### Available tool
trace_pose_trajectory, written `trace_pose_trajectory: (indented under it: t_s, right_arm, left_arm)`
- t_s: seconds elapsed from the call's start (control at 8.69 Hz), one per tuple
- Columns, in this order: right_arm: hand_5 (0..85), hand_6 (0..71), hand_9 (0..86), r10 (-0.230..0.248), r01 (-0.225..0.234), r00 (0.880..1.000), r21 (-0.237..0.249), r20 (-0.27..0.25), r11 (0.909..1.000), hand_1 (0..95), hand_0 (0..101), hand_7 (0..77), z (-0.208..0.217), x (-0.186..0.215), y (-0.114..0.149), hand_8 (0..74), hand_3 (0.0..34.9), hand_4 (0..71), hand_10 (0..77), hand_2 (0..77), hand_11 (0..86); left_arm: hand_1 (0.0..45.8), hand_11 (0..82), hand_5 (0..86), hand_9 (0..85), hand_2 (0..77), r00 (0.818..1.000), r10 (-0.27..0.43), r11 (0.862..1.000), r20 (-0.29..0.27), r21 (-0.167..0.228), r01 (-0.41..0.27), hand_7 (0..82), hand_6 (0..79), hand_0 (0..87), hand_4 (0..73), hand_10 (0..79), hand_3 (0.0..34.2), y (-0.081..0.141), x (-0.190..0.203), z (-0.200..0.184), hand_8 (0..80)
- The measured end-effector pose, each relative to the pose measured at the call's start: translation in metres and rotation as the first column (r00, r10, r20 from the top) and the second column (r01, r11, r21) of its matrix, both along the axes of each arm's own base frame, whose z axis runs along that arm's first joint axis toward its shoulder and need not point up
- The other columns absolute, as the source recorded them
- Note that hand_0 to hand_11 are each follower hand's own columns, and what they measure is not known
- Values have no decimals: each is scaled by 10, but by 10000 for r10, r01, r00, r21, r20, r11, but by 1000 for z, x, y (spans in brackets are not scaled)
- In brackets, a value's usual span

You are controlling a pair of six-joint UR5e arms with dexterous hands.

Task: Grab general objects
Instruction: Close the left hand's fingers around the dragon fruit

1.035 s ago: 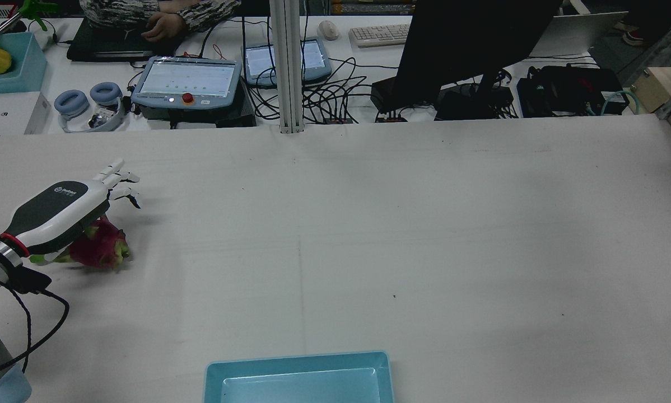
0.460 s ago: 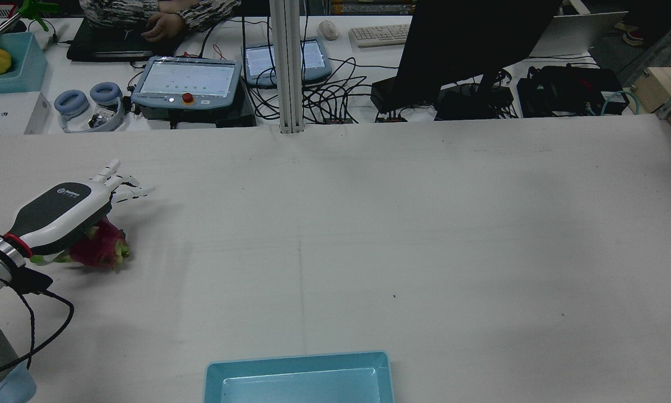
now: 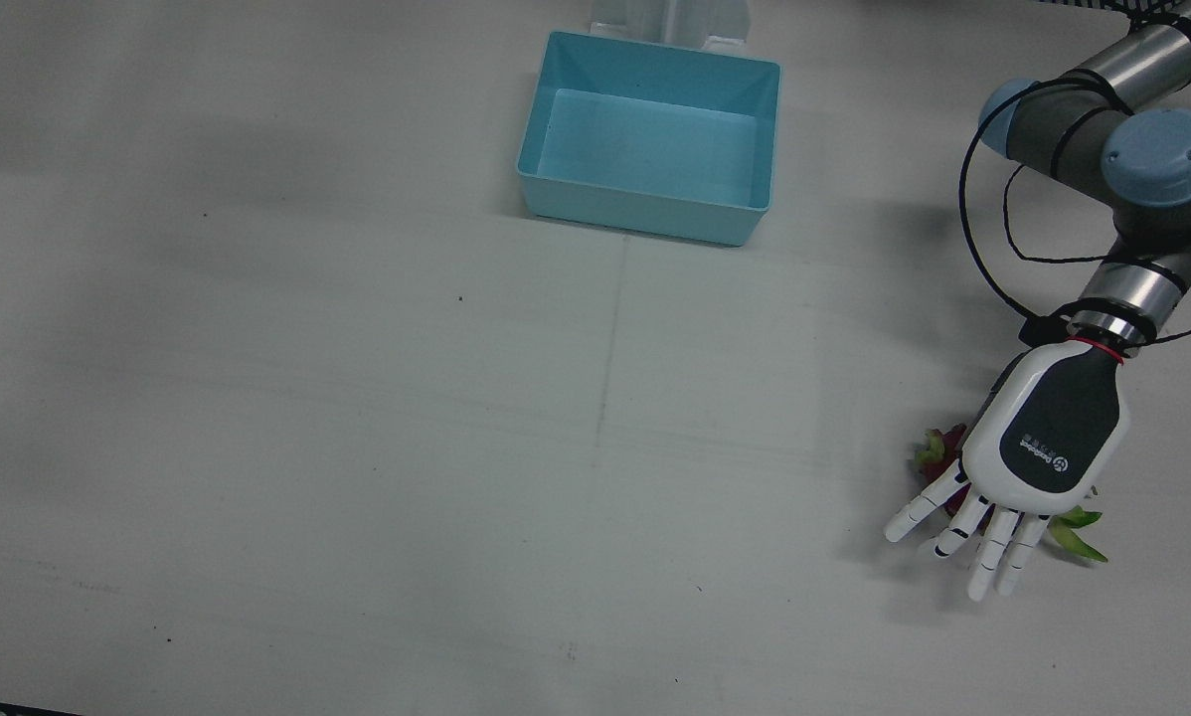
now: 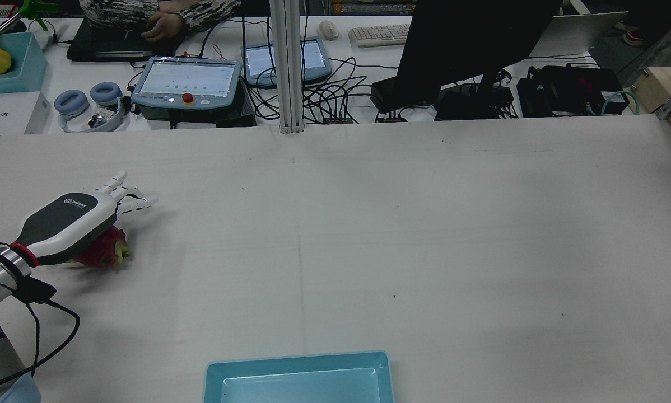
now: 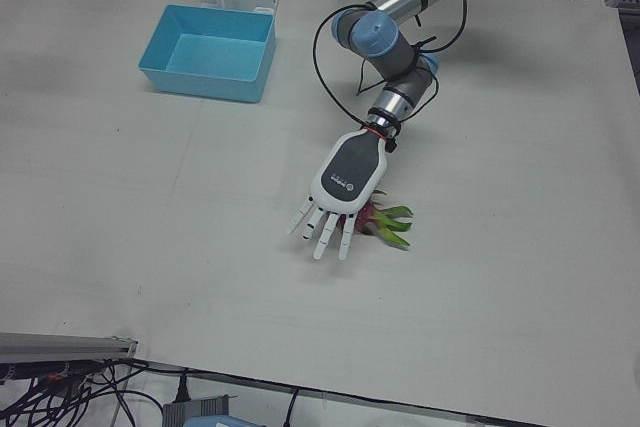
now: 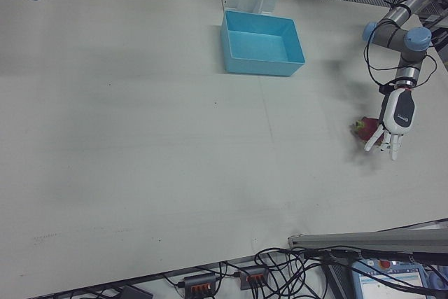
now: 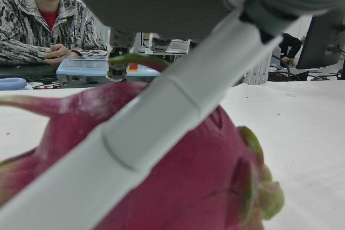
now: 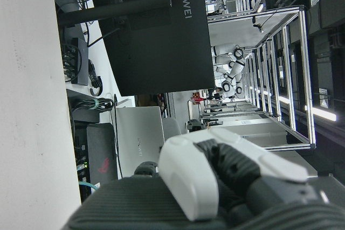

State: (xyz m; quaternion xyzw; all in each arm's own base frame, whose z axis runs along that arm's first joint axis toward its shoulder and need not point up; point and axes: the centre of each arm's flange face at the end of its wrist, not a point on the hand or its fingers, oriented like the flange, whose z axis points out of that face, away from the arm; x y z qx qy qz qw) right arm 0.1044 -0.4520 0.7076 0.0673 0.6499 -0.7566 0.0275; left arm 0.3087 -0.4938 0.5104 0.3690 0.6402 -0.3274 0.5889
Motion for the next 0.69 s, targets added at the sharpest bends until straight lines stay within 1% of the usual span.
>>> trace_pose_trajectory:
  t_s: [0.12,0.23,0.35,0.46,0.58,0.69]
  right_arm:
    - [0,0,5,0,0,10000,0,0,10000,949,0,0,0,0,0,0,0,0,0,774,5]
    - [0,0,5,0,0,10000,-1,0,10000,949,0,0,0,0,0,0,0,0,0,774,5]
    - [0,0,5,0,0,10000,0,0,10000,949,0,0,0,0,0,0,0,0,0,774,5]
    - [0,0,5,0,0,10000,0,0,10000,949,0,0,0,0,0,0,0,0,0,774,5]
    - [0,0,5,0,0,10000,0,0,10000,949,0,0,0,0,0,0,0,0,0,774,5]
    - [0,0,5,0,0,10000,0,0,10000,949,0,0,0,0,0,0,0,0,0,774,5]
  left_arm:
    - [0,5,27,49,5,9999,134,9999,76,-22,-134,338,5,803,104,256,144,5,9,2,16]
    - [0,5,104,49,5,9997,206,9998,132,-49,-205,344,5,803,98,256,135,7,14,5,16]
    - [0,5,104,49,5,9996,251,9997,163,-67,-250,344,5,803,98,256,135,8,17,7,16]
    - [0,5,185,55,5,9994,279,9996,185,-82,-278,355,5,804,98,256,119,8,20,10,16]
    - [0,5,185,55,5,9994,296,9995,206,-98,-294,355,5,804,98,256,119,8,21,13,16]
    - [0,5,284,55,5,9993,307,9995,229,-117,-304,371,5,806,98,256,103,8,23,15,16]
